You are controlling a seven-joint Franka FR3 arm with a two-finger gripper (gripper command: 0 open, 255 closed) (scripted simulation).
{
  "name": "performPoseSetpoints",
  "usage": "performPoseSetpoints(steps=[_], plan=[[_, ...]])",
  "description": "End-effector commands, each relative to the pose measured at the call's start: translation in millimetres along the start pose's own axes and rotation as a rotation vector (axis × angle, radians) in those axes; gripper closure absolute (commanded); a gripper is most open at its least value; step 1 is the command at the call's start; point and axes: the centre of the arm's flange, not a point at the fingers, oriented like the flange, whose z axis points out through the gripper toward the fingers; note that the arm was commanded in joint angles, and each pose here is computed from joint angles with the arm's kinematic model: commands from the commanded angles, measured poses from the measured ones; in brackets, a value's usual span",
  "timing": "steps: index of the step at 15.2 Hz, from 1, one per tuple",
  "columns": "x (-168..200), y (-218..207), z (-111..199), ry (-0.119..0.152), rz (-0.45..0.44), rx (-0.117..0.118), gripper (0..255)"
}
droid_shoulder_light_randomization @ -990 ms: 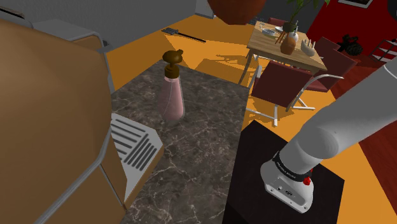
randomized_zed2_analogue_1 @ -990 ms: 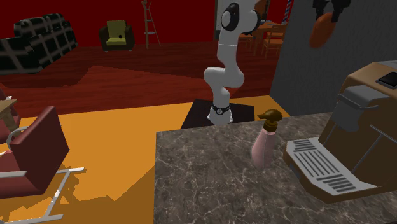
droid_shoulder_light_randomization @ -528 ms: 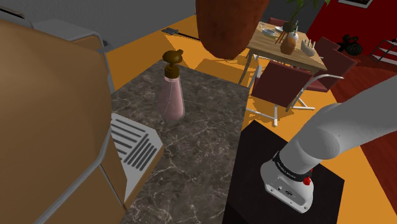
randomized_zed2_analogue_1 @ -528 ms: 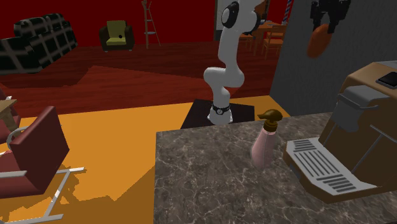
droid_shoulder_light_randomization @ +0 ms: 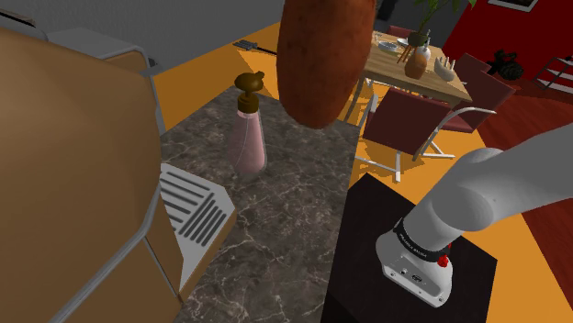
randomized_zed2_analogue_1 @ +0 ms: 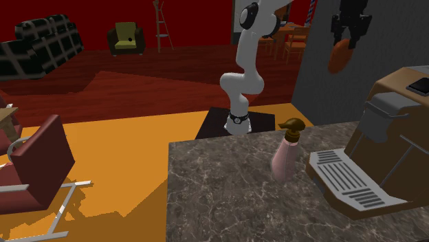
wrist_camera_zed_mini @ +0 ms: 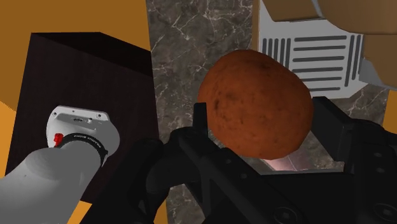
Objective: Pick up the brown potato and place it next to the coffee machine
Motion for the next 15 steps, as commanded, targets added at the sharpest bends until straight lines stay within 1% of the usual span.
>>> performPoseSetpoints(steps=[1, 15], plan=[[1.7, -1.1, 10.2, 0.0, 0.0, 0.0, 255], [10.6, 3.7, 83.4, 0.0, 0.0, 0.0, 255]])
